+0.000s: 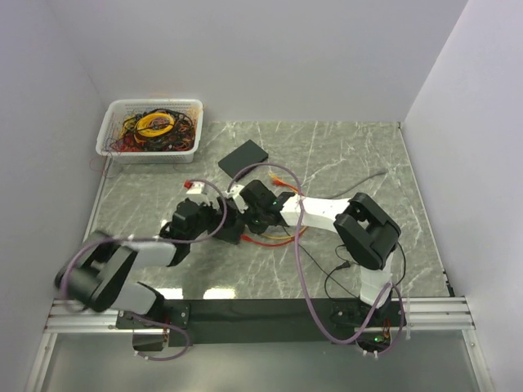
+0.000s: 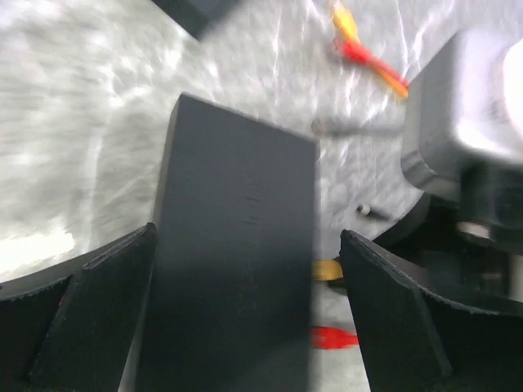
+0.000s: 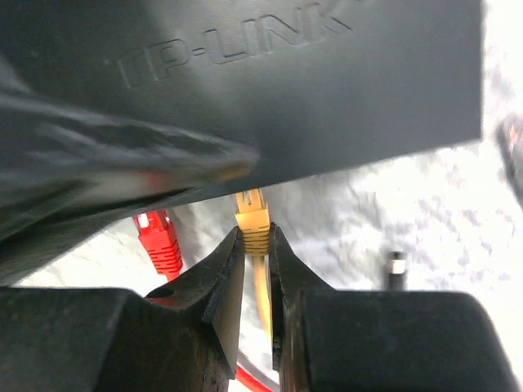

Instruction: Insert the plug into the switch port

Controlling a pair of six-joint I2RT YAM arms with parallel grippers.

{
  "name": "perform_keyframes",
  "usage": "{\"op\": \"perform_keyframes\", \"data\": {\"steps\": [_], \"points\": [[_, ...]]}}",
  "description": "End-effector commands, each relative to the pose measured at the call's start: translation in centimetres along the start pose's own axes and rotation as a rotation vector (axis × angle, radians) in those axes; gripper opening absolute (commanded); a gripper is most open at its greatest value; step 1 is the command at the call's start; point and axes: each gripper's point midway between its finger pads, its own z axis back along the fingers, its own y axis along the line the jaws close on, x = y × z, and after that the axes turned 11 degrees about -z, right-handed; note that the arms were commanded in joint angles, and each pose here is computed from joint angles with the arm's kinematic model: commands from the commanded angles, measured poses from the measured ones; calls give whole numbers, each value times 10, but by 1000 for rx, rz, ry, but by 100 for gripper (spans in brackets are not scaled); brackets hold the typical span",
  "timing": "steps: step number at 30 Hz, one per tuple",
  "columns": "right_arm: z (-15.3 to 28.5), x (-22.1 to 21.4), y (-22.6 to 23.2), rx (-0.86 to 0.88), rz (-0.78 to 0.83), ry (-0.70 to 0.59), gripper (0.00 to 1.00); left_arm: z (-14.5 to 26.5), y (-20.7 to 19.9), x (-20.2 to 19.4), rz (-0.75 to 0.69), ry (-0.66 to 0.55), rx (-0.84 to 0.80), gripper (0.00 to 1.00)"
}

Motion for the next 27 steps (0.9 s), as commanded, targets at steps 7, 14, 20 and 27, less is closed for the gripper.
{"op": "perform_keyframes", "data": {"steps": [7, 14, 20, 27], "points": [[14, 110, 51, 127, 46, -323, 0, 84, 42, 63, 223, -81, 417, 99], [-5, 123, 100, 194, 113, -289, 0, 141, 44, 103, 219, -131, 495, 99], [-25, 130, 137, 236, 161, -270, 0, 162, 35, 106, 279, -169, 448, 100], [-34, 175, 187, 303, 200, -328, 0, 168, 28, 114, 298, -181, 420, 100]]}}
